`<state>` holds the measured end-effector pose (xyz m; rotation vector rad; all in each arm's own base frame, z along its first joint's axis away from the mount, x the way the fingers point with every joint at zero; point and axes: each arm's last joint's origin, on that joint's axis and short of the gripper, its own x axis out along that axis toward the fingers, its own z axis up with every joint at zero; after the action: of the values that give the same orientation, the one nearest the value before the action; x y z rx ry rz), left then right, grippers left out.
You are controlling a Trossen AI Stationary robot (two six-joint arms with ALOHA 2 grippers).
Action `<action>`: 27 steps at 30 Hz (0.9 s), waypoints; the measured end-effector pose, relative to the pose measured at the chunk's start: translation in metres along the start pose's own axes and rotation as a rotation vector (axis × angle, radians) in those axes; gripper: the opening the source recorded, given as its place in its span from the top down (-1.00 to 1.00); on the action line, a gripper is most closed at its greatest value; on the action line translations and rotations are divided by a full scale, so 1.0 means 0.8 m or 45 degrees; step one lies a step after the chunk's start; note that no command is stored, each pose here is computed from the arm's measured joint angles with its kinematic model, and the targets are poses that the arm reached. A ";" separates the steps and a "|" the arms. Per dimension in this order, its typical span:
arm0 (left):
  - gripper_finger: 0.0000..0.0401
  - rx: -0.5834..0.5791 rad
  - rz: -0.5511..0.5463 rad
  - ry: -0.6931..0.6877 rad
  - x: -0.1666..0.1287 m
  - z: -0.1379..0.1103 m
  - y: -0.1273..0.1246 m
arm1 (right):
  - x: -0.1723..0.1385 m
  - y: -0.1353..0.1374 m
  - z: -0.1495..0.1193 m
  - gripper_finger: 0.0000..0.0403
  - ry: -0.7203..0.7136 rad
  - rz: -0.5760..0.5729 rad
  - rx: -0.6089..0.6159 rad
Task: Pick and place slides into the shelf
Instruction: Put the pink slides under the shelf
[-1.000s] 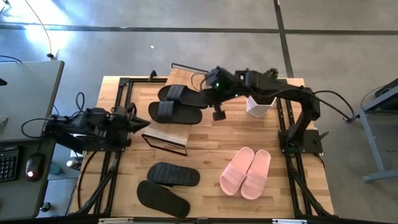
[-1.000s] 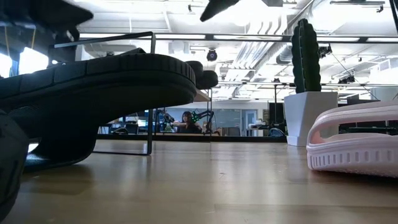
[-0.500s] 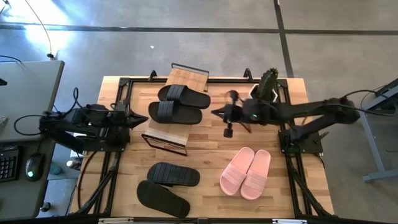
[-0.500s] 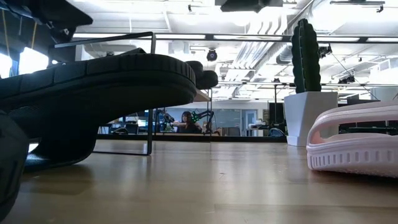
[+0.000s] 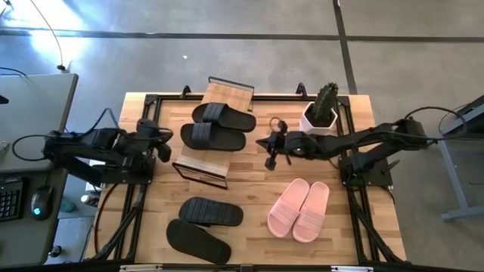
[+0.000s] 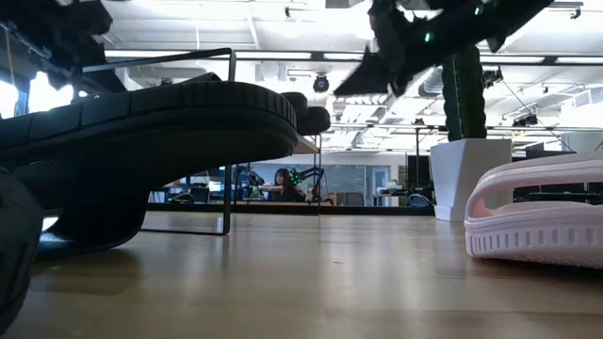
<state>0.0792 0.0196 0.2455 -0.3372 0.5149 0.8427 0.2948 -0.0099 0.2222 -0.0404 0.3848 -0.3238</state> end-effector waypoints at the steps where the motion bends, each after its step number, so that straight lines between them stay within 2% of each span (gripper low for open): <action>1: 1.00 -0.007 0.027 0.015 0.004 0.000 -0.003 | 0.006 0.000 -0.005 1.00 0.018 -0.003 -0.004; 6: 1.00 -0.009 0.170 0.073 0.022 -0.003 -0.016 | 0.025 0.004 -0.012 1.00 0.038 -0.012 -0.033; 10: 1.00 -0.028 0.227 0.077 0.029 -0.003 -0.020 | 0.031 0.006 0.001 1.00 0.000 -0.003 -0.034; 17: 1.00 -0.050 0.273 0.053 0.029 -0.004 -0.019 | 0.033 0.004 0.012 1.00 -0.025 -0.024 -0.077; 27: 1.00 -0.042 0.340 -0.017 0.029 -0.002 -0.017 | 0.035 0.003 0.011 1.00 -0.028 0.057 -0.088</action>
<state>0.1024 0.0247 0.2326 -0.2970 0.5414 1.1120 0.3233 -0.0163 0.2202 -0.1032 0.3743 -0.2657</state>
